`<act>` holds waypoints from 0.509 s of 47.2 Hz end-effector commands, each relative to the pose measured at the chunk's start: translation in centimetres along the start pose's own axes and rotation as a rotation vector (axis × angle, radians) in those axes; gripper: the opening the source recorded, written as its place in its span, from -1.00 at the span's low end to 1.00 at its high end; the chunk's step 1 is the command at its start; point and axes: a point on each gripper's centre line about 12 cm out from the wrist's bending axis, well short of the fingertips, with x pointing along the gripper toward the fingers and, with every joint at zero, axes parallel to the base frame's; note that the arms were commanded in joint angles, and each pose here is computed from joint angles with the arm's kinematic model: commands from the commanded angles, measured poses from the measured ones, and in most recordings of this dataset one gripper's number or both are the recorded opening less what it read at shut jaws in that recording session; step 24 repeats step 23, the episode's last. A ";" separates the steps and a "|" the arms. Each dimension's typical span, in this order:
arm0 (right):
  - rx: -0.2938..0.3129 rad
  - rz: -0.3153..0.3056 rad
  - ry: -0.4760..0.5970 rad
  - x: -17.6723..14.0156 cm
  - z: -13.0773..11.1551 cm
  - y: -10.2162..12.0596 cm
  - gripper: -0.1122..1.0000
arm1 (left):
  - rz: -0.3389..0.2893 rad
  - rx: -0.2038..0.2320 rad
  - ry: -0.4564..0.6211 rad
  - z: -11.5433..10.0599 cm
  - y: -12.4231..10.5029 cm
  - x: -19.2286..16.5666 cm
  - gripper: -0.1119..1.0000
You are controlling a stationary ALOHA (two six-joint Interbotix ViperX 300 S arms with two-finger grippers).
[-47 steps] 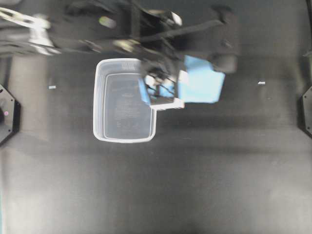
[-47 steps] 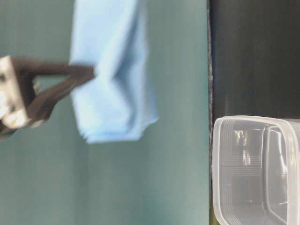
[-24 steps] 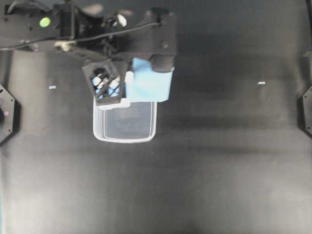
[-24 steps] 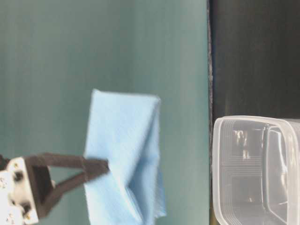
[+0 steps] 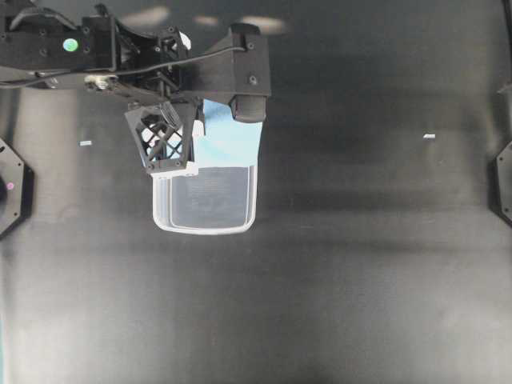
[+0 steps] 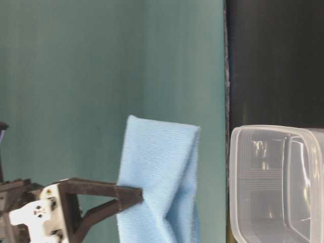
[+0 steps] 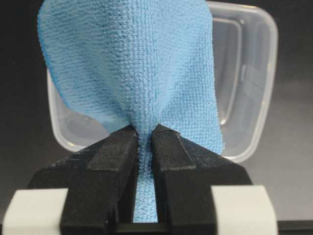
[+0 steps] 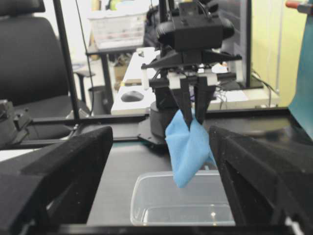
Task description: Place the blue towel into the container with the left arm.
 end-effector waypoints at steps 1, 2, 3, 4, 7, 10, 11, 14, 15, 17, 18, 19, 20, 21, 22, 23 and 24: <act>0.003 0.002 -0.012 0.1 0.4 0.0 0.59 | 0.003 0.012 -0.074 0.3 -0.2 -0.9 -0.69; 0.003 0.002 -0.012 0.1 0.4 0.0 0.59 | 0.003 0.010 -0.080 0.3 -0.2 -0.8 -0.69; 0.003 0.002 -0.012 0.1 0.4 0.0 0.59 | 0.003 0.010 -0.086 0.3 -0.2 -0.7 -0.69; 0.003 0.002 -0.012 0.1 0.4 0.0 0.59 | 0.003 0.011 -0.092 0.3 -0.2 -0.7 -0.69; 0.003 0.004 -0.011 0.1 0.3 0.1 0.59 | 0.003 0.008 -0.097 0.2 -0.2 -0.4 -0.68; 0.003 0.002 -0.009 0.1 0.3 0.0 0.59 | 0.002 0.008 -0.085 -0.1 -0.3 -0.1 -0.58; 0.003 0.002 -0.009 0.1 0.3 0.0 0.59 | 0.001 0.005 -0.083 -0.1 -0.3 0.0 -0.49; 0.003 0.002 -0.011 0.1 0.4 0.0 0.59 | -0.001 0.005 -0.076 -0.3 -0.4 0.2 -0.14; 0.003 0.002 -0.009 0.1 0.3 0.0 0.59 | -0.001 0.010 -0.077 -0.3 -0.5 0.2 -0.02; 0.003 0.002 -0.008 0.1 0.3 0.0 0.59 | -0.002 0.019 -0.079 -0.2 -0.6 0.3 0.21; 0.003 0.002 -0.006 0.1 0.3 0.0 0.59 | -0.003 0.021 -0.082 -0.1 -0.7 0.2 0.32; 0.003 0.002 -0.008 0.1 0.3 0.0 0.59 | -0.004 0.023 -0.087 0.0 -0.8 0.1 0.42; 0.003 0.002 -0.008 0.1 0.3 0.0 0.59 | -0.004 0.024 -0.090 0.1 -0.9 0.1 0.52; 0.003 0.002 -0.008 0.1 0.3 0.0 0.59 | -0.004 0.024 -0.093 0.1 -0.9 0.0 0.61; 0.003 0.002 -0.008 0.1 0.3 0.0 0.59 | -0.004 0.022 -0.093 0.1 -0.9 0.0 0.68; 0.003 0.002 -0.008 0.1 0.3 0.0 0.59 | -0.004 0.022 -0.096 0.1 -0.8 -0.1 0.74; 0.003 0.002 -0.008 0.1 0.3 0.0 0.59 | -0.004 0.022 -0.096 0.1 -0.8 -0.1 0.74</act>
